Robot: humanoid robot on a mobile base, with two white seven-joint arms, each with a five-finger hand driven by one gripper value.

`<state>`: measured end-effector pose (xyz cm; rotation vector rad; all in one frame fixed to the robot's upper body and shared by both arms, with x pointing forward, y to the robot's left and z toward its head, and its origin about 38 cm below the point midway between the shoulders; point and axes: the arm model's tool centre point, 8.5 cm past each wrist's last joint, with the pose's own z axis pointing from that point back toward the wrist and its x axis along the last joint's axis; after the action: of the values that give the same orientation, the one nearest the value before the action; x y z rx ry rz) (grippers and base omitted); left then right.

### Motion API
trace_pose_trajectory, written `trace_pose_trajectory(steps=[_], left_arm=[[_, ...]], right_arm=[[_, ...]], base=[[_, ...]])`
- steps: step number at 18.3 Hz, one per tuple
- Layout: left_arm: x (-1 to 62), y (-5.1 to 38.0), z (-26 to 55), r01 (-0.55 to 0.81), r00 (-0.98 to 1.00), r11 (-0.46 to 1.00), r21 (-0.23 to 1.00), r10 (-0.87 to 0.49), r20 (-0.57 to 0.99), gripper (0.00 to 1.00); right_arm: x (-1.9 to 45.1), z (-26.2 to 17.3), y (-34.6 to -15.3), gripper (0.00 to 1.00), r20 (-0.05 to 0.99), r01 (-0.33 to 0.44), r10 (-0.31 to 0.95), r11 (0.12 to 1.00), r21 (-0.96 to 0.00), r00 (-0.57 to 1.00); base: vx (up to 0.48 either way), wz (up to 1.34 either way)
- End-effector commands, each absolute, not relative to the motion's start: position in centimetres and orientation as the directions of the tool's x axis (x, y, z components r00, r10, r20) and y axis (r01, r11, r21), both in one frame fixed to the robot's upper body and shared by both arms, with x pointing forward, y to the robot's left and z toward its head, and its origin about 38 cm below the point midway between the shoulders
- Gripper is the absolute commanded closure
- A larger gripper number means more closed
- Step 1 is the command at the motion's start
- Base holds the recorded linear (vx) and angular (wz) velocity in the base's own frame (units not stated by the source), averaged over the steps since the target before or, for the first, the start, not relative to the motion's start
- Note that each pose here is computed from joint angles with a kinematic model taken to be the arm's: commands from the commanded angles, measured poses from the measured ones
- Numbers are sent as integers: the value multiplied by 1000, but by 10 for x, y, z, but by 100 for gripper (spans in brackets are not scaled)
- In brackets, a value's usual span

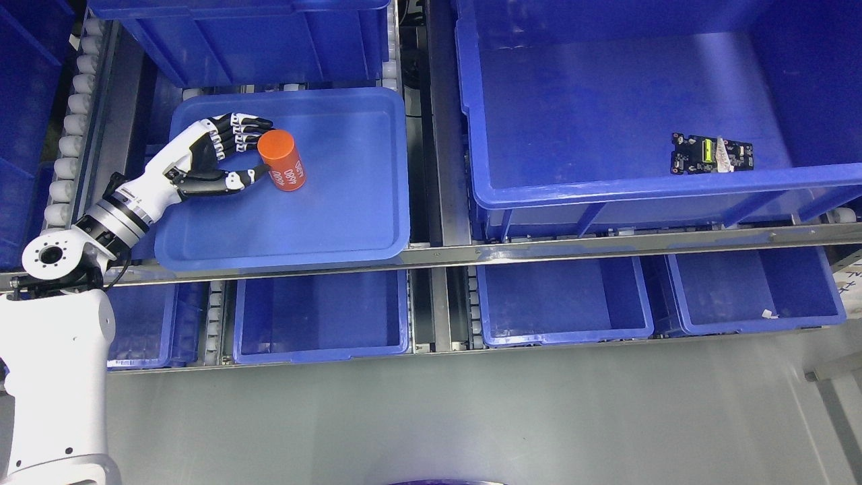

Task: Grab orange capacitor from left shelf to right desk
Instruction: 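Close the left hand around the orange capacitor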

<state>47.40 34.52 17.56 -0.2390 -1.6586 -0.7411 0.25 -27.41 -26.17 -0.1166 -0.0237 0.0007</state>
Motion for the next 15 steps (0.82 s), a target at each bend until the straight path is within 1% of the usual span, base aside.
trace_pose_trajectory(steps=[1,5,9,13,14,15], left_arm=[[476,330,168,571,-228,752,329,-240,944,36],[477,328,161,580,-208,748,323,-248,946,32],[480,330,162,576,-202,751,323,-252,946,33],[480,338,162,553,-202,774,308,-234,951,53],[480,338,163,544,-211,783,301,-220,953,62],[479,339,165,529,-229,794,299,-205,952,73]], right_arm=[[-4,-261,-285,0,23,8,-5,991,-134,1000],[-4,-261,-285,0,23,8,-5,991,-134,1000],[-4,-261,-285,0,23,8,-5,991,-134,1000],[-4,-261,-285,0,23,8,-5,991,-134,1000],[-4,-261,-285,0,23,8,-5,991,-134,1000],[-4,-261,-285,0,23,8,-5,991,-134,1000]], base=[[0,0],[0,0],[0,0],[0,0],[0,0],[0,0]])
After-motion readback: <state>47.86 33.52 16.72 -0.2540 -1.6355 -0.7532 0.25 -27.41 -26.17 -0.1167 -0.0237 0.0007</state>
